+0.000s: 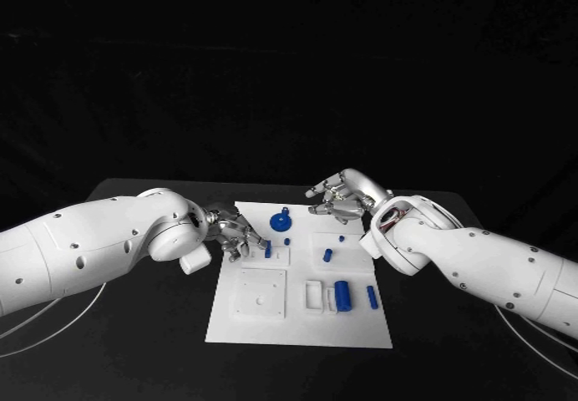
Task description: Assemble the parts on the task board
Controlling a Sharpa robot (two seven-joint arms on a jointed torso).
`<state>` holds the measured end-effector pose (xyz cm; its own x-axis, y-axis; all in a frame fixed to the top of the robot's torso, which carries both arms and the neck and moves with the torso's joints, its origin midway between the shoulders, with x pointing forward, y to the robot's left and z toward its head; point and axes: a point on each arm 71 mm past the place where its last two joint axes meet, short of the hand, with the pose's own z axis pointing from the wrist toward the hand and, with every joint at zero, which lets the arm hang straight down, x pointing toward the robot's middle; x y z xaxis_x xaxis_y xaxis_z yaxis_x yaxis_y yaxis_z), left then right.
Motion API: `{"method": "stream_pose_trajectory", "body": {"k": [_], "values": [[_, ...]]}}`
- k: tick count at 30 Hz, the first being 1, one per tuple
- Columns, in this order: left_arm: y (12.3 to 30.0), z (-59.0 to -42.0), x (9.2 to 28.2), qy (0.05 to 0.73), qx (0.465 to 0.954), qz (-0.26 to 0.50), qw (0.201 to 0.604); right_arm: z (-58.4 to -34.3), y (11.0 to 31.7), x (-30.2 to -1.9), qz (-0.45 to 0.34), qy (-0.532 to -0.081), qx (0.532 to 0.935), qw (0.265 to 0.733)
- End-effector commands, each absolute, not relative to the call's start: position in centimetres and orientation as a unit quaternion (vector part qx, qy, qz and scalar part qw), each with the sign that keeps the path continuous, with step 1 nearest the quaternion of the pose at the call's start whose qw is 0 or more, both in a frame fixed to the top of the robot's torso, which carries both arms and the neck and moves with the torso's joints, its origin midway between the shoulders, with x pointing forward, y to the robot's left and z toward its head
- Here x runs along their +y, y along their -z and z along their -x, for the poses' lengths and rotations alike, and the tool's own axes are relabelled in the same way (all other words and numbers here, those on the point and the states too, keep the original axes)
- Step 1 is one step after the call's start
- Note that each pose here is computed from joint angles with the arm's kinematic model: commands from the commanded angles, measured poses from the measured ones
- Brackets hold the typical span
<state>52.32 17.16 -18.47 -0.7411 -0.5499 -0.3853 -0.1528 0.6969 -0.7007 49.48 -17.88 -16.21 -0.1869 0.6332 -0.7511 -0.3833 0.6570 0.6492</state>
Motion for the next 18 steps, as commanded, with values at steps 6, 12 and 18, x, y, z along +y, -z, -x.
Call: {"method": "stream_pose_trajectory", "body": {"k": [6, 12, 18], "values": [[17.7, -51.4, 16.0, 0.444, 0.826, 0.262, 0.230, -47.7, 16.2, -14.8, 0.055, -0.365, 0.647, 0.668], [17.6, -51.3, 16.0, 0.455, 0.816, 0.272, 0.230, -46.8, 16.6, -13.5, 0.086, -0.367, 0.650, 0.660], [17.5, -51.2, 16.0, 0.458, 0.813, 0.275, 0.231, -46.3, 16.9, -12.9, 0.101, -0.366, 0.651, 0.658]]}}
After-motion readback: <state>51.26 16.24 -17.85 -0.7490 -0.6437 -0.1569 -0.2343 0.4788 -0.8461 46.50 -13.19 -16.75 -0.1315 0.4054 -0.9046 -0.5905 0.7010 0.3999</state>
